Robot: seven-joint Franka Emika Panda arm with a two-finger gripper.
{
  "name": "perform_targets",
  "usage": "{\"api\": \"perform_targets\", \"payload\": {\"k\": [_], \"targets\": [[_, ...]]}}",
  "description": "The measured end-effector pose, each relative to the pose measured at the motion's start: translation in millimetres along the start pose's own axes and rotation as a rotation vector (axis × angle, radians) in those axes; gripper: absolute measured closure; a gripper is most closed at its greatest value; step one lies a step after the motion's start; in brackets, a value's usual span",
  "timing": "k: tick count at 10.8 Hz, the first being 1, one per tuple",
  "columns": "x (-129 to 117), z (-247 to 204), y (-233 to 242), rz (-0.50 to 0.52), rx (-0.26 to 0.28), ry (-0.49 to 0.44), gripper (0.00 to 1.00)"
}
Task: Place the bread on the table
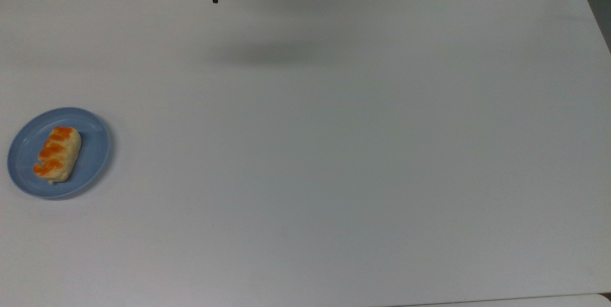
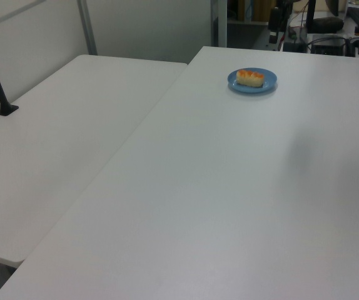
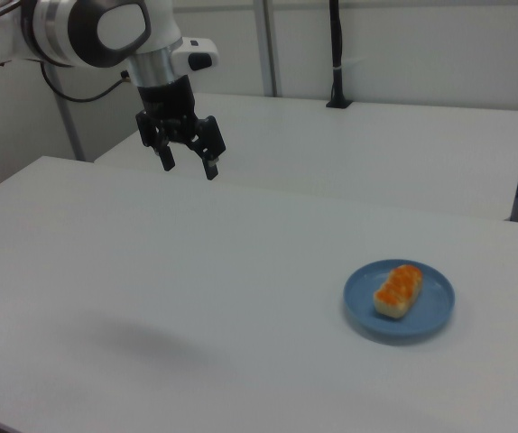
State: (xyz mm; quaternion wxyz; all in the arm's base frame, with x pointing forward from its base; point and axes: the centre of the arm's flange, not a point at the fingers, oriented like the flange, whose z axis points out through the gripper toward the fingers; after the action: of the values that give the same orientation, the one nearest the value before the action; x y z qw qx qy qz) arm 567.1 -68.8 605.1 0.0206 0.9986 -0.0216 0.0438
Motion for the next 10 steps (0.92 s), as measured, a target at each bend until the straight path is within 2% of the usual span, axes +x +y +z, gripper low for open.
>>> {"api": "perform_targets", "payload": {"k": [10], "targets": [[-1,0,14,0.011,-0.003,-0.001,0.00]]}}
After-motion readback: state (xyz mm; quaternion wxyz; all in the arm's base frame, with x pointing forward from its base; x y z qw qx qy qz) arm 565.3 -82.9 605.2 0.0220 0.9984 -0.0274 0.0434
